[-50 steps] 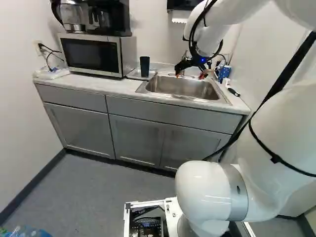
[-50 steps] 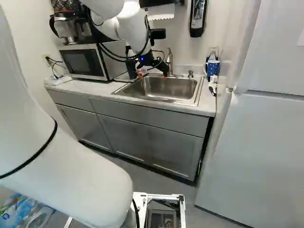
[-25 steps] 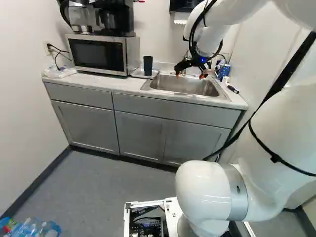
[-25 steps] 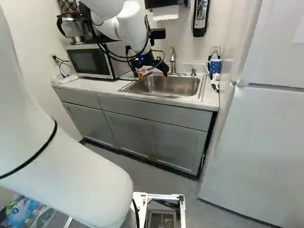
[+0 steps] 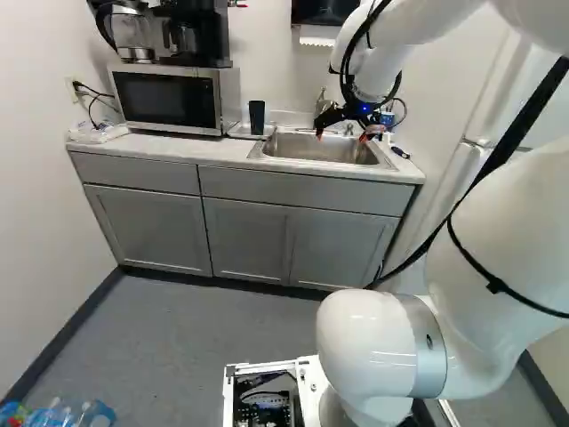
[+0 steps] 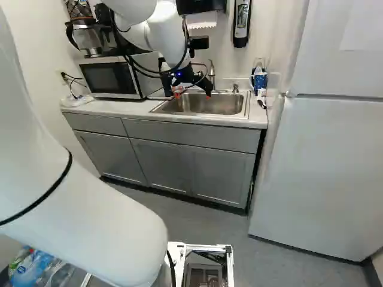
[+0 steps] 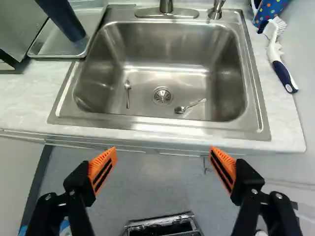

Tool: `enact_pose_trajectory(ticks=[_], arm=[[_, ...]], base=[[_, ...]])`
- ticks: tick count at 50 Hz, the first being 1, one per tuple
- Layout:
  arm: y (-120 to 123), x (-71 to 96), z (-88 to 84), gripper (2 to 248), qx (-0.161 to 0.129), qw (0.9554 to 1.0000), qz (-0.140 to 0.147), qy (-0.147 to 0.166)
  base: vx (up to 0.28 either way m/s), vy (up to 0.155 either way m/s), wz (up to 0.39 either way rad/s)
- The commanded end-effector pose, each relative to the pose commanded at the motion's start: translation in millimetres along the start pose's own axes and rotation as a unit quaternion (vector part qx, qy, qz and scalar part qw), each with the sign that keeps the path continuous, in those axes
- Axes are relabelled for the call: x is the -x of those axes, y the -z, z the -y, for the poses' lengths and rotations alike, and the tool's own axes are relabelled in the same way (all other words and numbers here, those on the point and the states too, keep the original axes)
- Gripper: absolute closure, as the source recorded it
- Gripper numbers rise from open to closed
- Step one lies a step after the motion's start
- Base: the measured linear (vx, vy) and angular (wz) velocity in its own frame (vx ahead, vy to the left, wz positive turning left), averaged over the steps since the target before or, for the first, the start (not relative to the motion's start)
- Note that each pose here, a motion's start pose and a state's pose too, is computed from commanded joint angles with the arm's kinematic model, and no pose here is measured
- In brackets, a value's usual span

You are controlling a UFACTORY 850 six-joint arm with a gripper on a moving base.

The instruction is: Rinse the cup and place it in the tray

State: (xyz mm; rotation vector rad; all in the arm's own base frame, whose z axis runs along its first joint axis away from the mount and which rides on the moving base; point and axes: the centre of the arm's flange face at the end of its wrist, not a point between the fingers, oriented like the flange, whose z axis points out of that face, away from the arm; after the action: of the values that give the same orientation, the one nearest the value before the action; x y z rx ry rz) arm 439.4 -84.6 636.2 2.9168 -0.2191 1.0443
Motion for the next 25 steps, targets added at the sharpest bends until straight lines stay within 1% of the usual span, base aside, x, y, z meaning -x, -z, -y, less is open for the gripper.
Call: enact_pose_trajectory(ticks=[25], arm=[[0.0,0.0,0.0,3,0.0,1.0,0.0,0.0]], base=[[-0.113,0.062,-0.179]])
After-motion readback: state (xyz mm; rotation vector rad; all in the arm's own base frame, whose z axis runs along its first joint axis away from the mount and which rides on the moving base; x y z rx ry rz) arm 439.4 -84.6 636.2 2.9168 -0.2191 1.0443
